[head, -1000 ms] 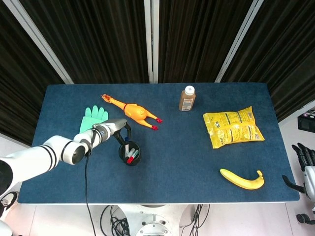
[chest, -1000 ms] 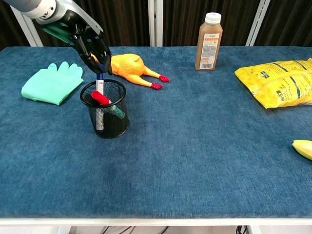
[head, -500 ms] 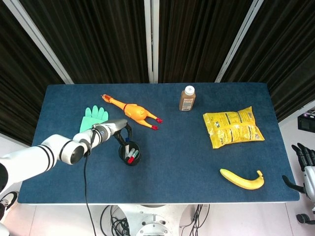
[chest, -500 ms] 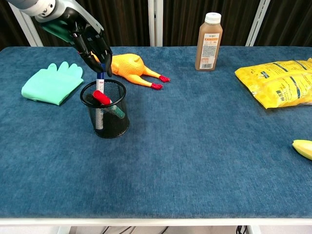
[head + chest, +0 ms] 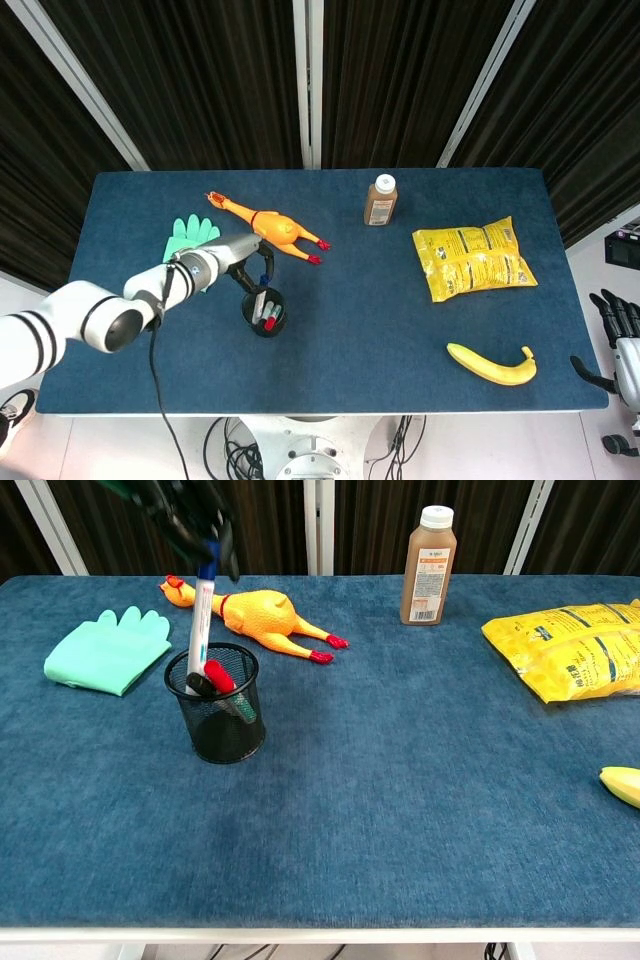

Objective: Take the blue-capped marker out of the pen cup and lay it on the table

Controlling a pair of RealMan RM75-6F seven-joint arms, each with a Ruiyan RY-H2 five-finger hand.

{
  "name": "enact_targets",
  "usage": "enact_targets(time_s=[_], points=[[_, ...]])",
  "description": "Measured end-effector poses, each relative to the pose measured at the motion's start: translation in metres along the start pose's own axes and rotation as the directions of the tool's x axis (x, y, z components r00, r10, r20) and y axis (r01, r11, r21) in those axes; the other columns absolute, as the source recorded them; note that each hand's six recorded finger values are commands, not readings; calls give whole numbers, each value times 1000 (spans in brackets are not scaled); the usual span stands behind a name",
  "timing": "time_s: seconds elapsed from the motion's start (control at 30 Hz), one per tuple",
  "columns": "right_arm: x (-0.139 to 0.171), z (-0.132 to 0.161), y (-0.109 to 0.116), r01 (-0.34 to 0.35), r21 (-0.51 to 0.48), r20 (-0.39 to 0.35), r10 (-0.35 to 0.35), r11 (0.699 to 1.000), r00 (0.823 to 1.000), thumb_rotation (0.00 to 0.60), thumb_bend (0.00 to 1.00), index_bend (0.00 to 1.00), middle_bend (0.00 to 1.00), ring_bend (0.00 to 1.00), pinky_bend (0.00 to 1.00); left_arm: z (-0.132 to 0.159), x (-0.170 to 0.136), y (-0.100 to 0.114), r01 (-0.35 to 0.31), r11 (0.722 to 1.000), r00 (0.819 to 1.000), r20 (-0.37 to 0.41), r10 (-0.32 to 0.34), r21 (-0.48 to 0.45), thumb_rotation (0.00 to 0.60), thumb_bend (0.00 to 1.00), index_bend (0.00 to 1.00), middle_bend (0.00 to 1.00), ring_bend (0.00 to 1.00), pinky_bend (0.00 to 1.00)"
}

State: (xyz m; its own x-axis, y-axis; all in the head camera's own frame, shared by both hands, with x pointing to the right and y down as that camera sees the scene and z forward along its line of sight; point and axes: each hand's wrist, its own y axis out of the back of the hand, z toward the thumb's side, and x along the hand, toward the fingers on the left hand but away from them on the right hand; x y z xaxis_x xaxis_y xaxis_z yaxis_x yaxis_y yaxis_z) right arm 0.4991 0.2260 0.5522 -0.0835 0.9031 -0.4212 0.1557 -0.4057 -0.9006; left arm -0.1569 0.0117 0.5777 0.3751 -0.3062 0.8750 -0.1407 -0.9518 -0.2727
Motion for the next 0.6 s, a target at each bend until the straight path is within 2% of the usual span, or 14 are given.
enact_targets(time_s=[0.13,0.3,0.43,0.6], points=[[1,2,1,5,2,-6,-5,1000,1000,600,183,0,0,0,0,12,-32,14,-70,998,996,45,70,-8,600,418,686,256,24,132],[3,4,3,9,4,-11,-9,1000,1000,600,184,0,0,0,0,10,-63,26,-142,990,988,57,143,-10,600,418,686,256,25,133],[4,5,2,7,7,-11,-7,1000,1000,600,184,0,0,0,0,-10,-72,29,-168,986,986,19,168,-15,600,418,687,256,25,133],[3,5,1,3,11,-8,-3,1000,1000,600,183,0,0,0,0,-46,-66,27,-151,988,987,-64,149,-19,600,424,688,256,25,132]])
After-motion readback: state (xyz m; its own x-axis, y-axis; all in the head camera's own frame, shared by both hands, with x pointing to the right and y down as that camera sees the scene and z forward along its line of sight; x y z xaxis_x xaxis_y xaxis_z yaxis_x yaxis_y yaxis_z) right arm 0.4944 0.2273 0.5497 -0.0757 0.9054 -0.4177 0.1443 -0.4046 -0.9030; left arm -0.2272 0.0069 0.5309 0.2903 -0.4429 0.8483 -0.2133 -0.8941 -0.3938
